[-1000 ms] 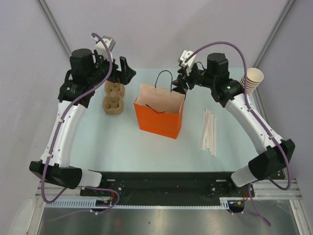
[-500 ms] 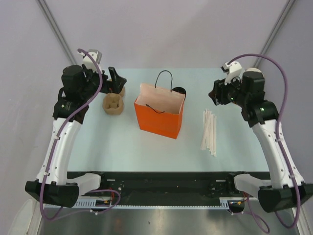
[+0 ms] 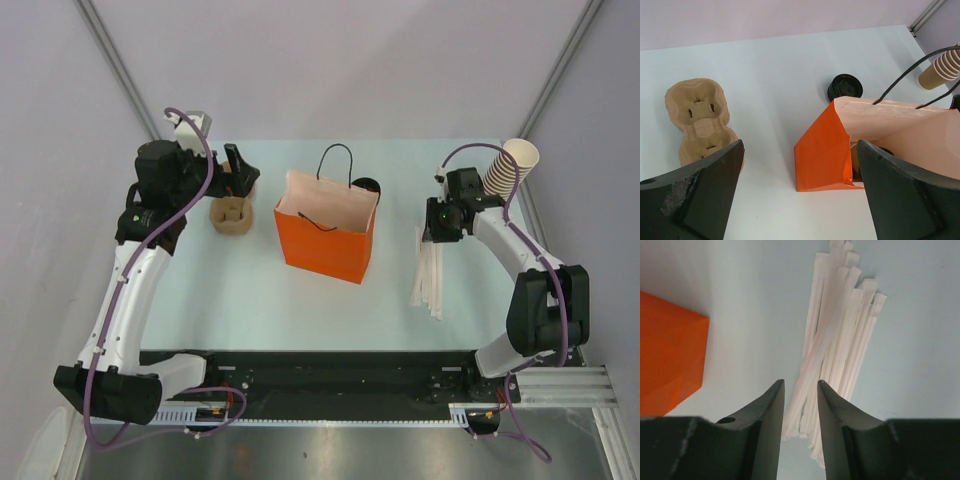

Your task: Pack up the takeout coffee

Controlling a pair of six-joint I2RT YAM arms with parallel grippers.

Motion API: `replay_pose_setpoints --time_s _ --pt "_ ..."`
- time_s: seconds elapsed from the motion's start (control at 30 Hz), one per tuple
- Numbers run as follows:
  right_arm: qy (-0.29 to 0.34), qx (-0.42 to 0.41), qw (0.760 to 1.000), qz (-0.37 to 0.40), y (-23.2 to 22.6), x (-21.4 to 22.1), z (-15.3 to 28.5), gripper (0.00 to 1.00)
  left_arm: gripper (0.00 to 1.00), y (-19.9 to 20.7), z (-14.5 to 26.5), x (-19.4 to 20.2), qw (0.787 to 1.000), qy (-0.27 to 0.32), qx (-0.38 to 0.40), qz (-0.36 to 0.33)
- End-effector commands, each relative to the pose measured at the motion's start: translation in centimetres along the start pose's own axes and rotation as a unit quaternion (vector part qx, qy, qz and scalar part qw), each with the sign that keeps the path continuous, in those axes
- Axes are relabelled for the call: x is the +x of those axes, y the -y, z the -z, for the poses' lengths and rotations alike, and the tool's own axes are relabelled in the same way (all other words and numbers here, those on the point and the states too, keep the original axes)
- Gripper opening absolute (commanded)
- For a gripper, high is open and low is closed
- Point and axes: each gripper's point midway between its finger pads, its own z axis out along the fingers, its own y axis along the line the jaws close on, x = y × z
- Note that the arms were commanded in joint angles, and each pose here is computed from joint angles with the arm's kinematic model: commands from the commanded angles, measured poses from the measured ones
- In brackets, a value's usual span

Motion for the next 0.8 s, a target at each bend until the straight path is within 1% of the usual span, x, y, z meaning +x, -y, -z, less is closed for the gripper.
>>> replay_pose_setpoints --time_s 0.0,0.03,0.13,0.33,0.5,0.77 --pt "0.021 0.002 0.999 -0.034 0.5 -1.5 -1.4 0.35 1.0 -0.2 0.0 -1.1 1.0 0.022 -0.002 0.008" --pt "0.014 0.005 0.999 -0.039 0.8 -1.3 -2.0 0.32 1.0 -0.2 -0.1 -1.1 1.0 0.021 -0.001 0.009" --pt "0.002 0.006 0.999 -0.047 1.1 -0.9 -2.9 0.3 0.99 -0.2 -0.2 -1.1 1.0 0.02 -0.001 0.009" --pt "-0.016 0.01 0.998 -0.059 1.8 -0.2 -4.6 0.29 0.99 -0.3 -0.4 -0.8 1.0 0.016 -0.001 0.01" --pt "-0.033 0.007 0.997 -0.074 2.1 0.5 -6.0 0.26 1.0 -0.4 -0.5 -0.6 1.0 0.013 -0.003 0.009" --pt "-0.046 0.008 0.995 -0.085 2.3 1.2 -7.1 0.24 1.0 -0.6 -0.8 -0.4 1.0 0.005 -0.004 0.007"
